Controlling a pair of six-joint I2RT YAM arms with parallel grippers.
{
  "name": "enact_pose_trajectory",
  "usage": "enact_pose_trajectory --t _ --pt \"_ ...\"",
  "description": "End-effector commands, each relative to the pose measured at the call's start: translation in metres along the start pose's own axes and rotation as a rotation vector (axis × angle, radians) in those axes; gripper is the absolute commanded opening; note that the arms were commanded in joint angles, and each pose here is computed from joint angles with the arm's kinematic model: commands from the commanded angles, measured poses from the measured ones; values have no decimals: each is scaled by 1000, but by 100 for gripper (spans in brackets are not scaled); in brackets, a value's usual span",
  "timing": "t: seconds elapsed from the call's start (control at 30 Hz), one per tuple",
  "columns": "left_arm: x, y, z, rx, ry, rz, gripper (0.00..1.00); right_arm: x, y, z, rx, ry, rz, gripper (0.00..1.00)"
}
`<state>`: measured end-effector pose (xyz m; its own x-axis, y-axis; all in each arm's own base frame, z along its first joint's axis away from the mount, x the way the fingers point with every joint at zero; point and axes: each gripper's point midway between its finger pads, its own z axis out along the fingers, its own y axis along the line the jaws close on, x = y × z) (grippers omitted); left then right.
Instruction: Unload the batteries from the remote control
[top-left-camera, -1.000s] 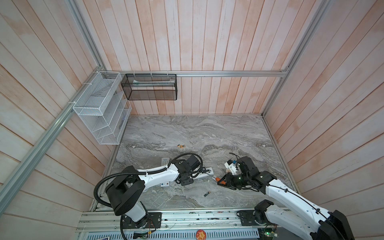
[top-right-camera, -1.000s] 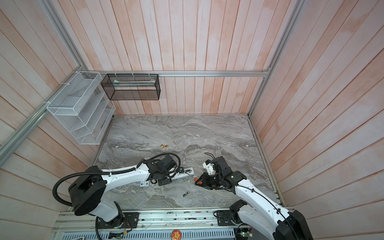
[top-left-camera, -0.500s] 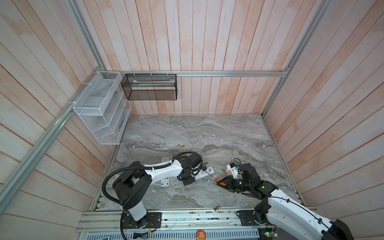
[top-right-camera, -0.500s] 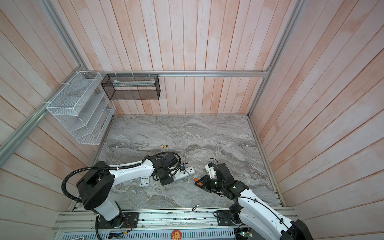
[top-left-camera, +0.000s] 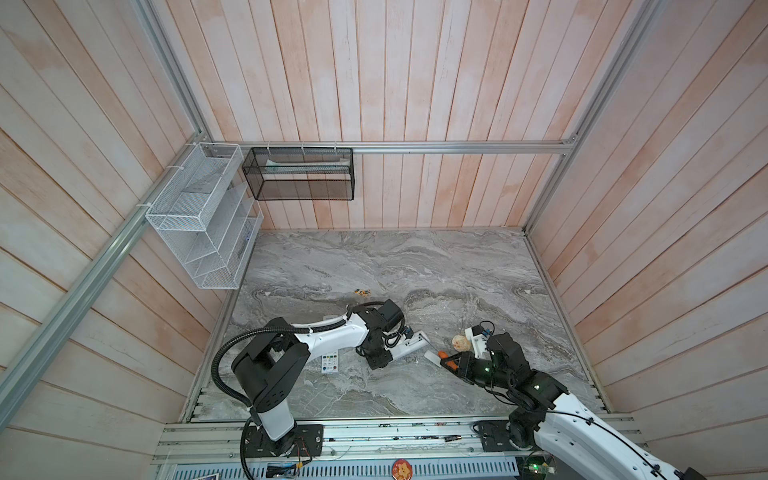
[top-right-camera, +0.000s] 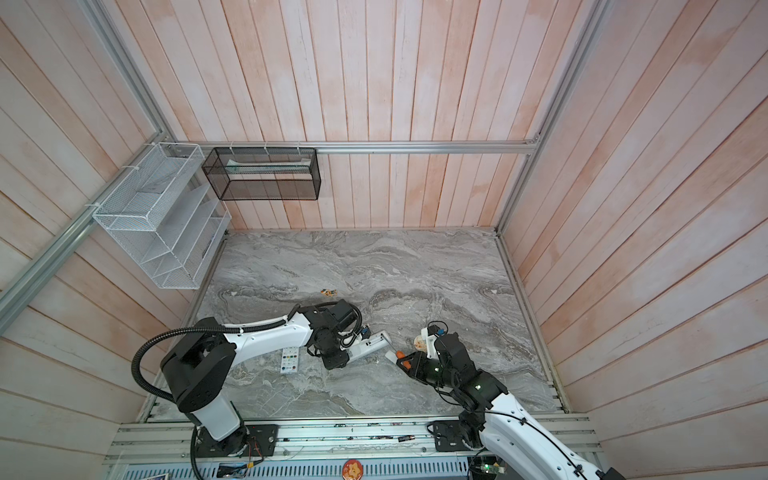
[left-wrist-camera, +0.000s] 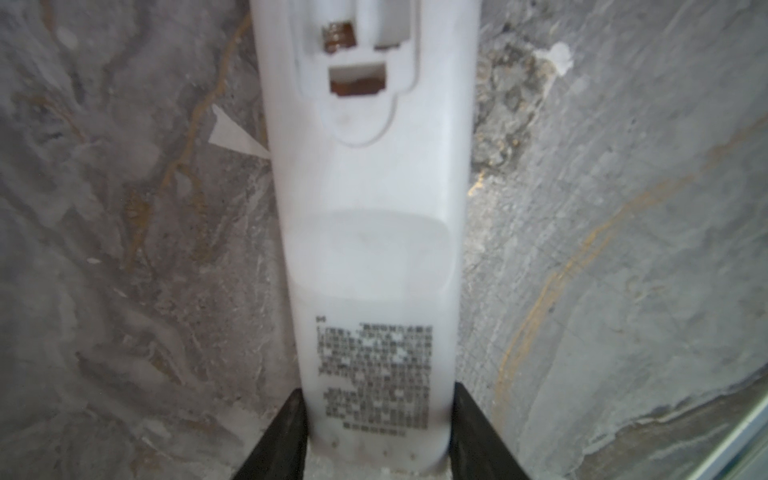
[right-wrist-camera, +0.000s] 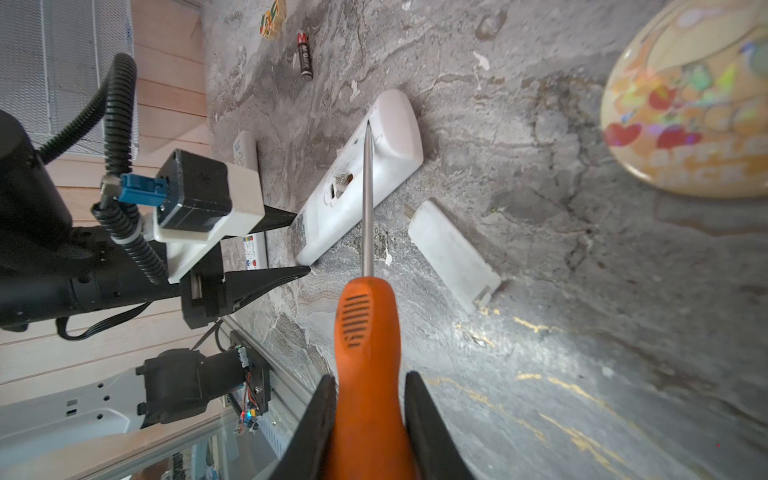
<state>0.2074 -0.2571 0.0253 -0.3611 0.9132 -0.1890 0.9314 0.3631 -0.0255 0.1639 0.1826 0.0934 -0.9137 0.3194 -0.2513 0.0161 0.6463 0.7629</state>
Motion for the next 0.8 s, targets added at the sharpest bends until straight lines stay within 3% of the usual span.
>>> enact_pose_trajectory --t 0.0,0.2,0.3,0.33,0.37,0.4,0.5,0.6,0.77 --pt "1 -3 8 -14 -11 38 3 -49 16 -16 76 -174 -90 0" --pt "-4 3 1 -53 -53 50 16 -76 30 -19 84 -184 -125 0" --pt "-3 3 -1 -61 -58 51 33 -84 33 -16 103 -160 -156 0" --pt "-2 3 -1 -62 -57 51 50 -87 34 -16 111 -156 -167 0" --pt "-1 3 -1 -60 -55 50 94 -90 36 -15 112 -154 -180 0" --pt "-1 4 -2 -61 -55 47 100 -91 39 -14 109 -152 -191 0" --pt "-6 7 -12 -73 -92 25 100 -98 48 -12 86 -150 -221 0" --pt "-24 12 -44 -92 -215 -10 100 -101 54 -9 63 -135 -245 0" --pt "-48 45 -142 -147 -568 -177 100 -108 65 -8 41 -124 -284 0"
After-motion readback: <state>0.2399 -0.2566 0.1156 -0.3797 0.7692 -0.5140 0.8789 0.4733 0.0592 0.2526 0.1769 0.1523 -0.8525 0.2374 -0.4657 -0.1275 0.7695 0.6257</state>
